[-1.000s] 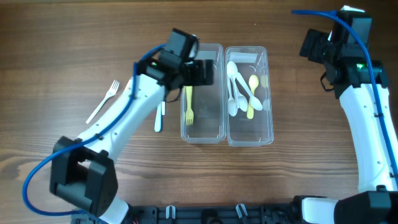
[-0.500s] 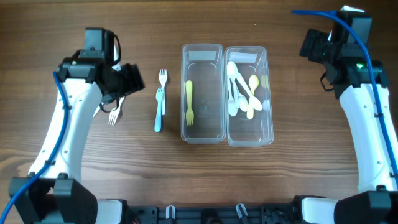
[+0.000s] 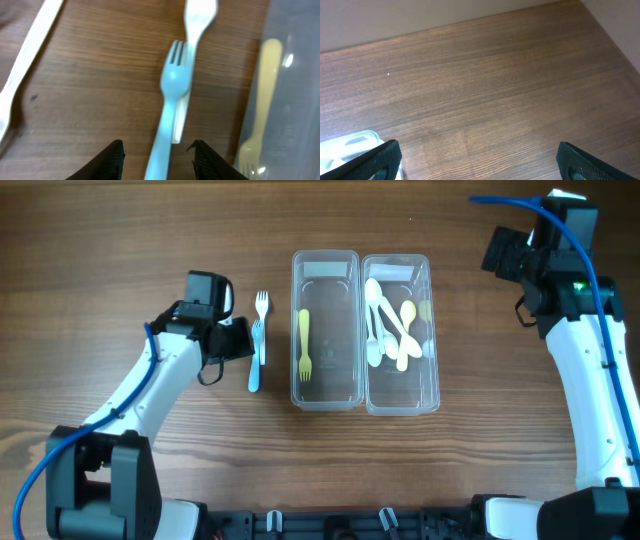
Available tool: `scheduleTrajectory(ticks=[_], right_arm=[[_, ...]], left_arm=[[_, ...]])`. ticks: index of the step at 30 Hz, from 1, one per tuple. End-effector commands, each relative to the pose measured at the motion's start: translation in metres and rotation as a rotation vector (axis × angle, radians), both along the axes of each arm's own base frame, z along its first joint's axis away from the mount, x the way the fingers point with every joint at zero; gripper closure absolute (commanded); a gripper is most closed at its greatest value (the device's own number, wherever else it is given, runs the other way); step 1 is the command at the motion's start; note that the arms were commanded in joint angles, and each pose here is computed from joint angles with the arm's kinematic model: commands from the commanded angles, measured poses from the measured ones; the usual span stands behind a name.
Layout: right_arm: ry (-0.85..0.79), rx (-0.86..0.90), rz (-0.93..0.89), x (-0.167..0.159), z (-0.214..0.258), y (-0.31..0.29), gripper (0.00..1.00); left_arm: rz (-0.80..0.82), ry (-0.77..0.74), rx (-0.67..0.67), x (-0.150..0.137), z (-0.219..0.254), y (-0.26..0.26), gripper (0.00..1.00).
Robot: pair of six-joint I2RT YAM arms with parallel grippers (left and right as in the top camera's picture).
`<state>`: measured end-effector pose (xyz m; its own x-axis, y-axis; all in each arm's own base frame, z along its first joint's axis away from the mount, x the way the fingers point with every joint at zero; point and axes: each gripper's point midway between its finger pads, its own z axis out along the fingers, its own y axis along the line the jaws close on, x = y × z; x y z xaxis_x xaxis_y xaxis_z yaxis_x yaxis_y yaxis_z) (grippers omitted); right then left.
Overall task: Pack container
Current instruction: 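Move the left gripper back over the light-blue fork, then lower the left gripper and grasp the light-blue fork by its handle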
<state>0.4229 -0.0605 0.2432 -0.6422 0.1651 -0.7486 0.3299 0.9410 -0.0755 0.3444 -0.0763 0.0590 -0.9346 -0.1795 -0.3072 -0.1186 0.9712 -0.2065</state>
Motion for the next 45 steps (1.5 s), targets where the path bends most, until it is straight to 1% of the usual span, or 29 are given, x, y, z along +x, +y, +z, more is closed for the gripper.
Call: scheduleTrajectory(ticks=[1,4,7,17,22,25,30,41,45], right_arm=[[0.001,-0.015,0.008,0.002,0.001,-0.001,0.00],[0.002,-0.015,0.008,0.002,0.001,-0.001,0.00],[0.001,-0.015,0.008,0.002,0.001,-0.001,0.00],[0.001,-0.015,0.008,0.002,0.001,-0.001,0.00],[0.001,-0.015,0.008,0.002,0.001,-0.001,0.00],[0.001,-0.015,0.007,0.002,0.001,-0.001,0.00],[0.002,-0.015,0.008,0.002,0.001,-0.001,0.00],[0.001,-0.015,0.008,0.002,0.001,-0.001,0.00],[0.001,-0.015,0.008,0.002,0.001,-0.001,0.00]], left_arm=[[-0.079,-0.007,0.038,-0.002,-0.004,-0.006,0.54],[-0.096,0.007,0.040,-0.003,-0.010,-0.012,0.56],[-0.104,0.026,0.043,-0.003,-0.021,-0.015,0.60],[-0.105,0.126,0.060,-0.011,-0.056,-0.013,0.60],[-0.105,0.143,0.064,-0.013,-0.062,-0.012,0.60],[-0.106,0.161,0.066,-0.015,-0.067,-0.012,0.62],[-0.106,0.191,0.071,-0.019,-0.077,-0.011,0.60],[-0.131,0.196,0.075,-0.022,-0.079,-0.019,0.60],[-0.158,0.187,0.116,-0.024,-0.079,-0.024,0.60]])
